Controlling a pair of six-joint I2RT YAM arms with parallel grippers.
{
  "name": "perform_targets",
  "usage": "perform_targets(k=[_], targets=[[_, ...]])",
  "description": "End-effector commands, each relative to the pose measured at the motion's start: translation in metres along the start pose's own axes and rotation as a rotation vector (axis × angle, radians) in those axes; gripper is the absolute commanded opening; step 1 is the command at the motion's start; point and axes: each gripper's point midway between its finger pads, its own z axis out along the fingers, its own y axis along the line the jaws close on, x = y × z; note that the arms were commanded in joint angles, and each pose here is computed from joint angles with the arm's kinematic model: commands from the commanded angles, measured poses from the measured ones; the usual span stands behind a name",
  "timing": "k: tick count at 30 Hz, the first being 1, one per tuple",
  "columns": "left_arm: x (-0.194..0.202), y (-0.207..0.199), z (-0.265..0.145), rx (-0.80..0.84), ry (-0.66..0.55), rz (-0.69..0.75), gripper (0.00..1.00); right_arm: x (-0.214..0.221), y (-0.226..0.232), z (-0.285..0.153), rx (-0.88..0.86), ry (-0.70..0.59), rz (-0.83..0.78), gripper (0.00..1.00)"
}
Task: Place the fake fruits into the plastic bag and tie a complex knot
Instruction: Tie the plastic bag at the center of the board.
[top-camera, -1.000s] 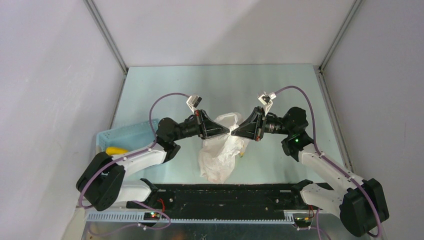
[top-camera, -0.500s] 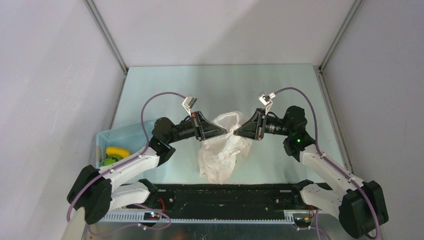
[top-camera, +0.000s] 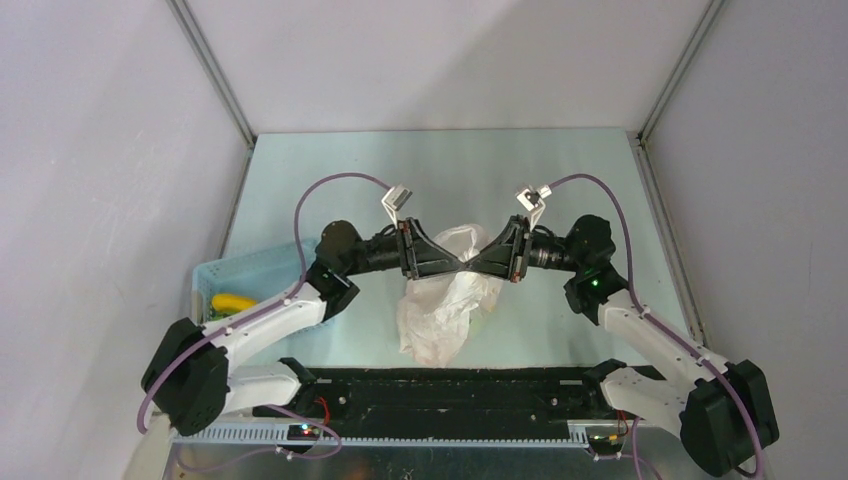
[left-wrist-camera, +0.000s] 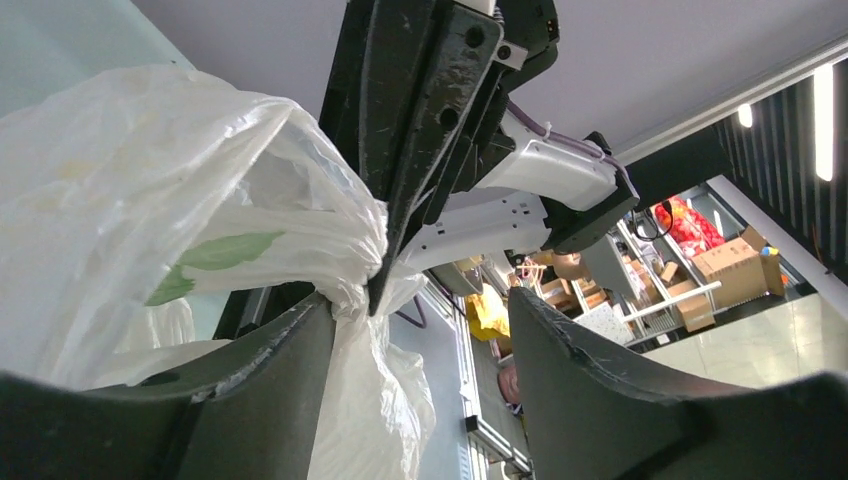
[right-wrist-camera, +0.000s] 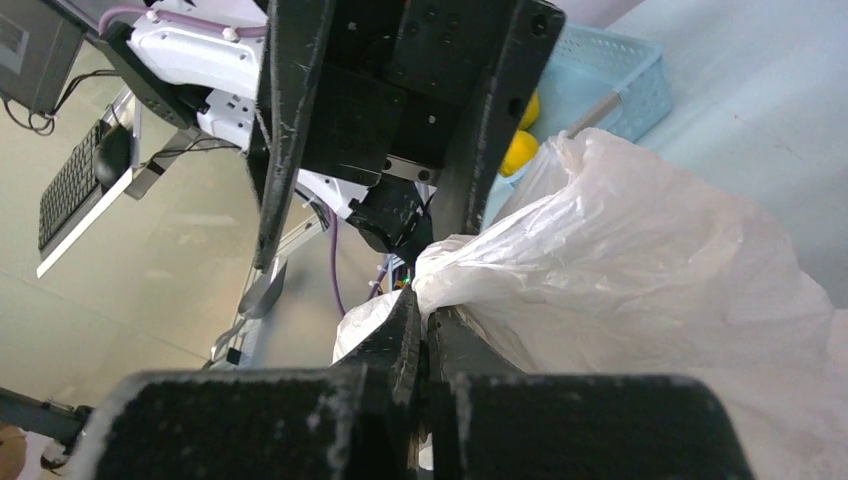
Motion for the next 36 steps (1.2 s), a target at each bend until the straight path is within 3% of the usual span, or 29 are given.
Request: perform_targets(k=[1,9,17,22,29,36], targets=[[0.005,-0.019,0.006,0.075,0.069,0.044,0.71,-0.013,0.018,0.007,-0.062,-0.046,-0.072,0.00],[0.015,-0.018,0.018,0.087,0.133,0.012,0.76,-0.017,0.022,0.010,-0.075,-0.060,-0.080,0.00],[0.001,-0.054,0.021,0.238,0.069,-0.018,0.79,-0.009,0.017,0.012,-0.058,-0.033,-0.064,0.00],[-0.001,-0.054,0.014,0.227,0.039,-0.019,0.70,-0.006,0.005,0.005,-0.007,-0.018,-0.050,0.00],[-0.006,-0.049,0.007,0.189,-0.002,-0.008,0.45,-0.003,-0.003,-0.001,0.018,-0.005,-0.051,0.00],[-0.013,-0.036,0.003,0.148,-0.056,-0.031,0.34,-0.002,-0.002,-0.002,0.014,0.003,-0.051,0.00]])
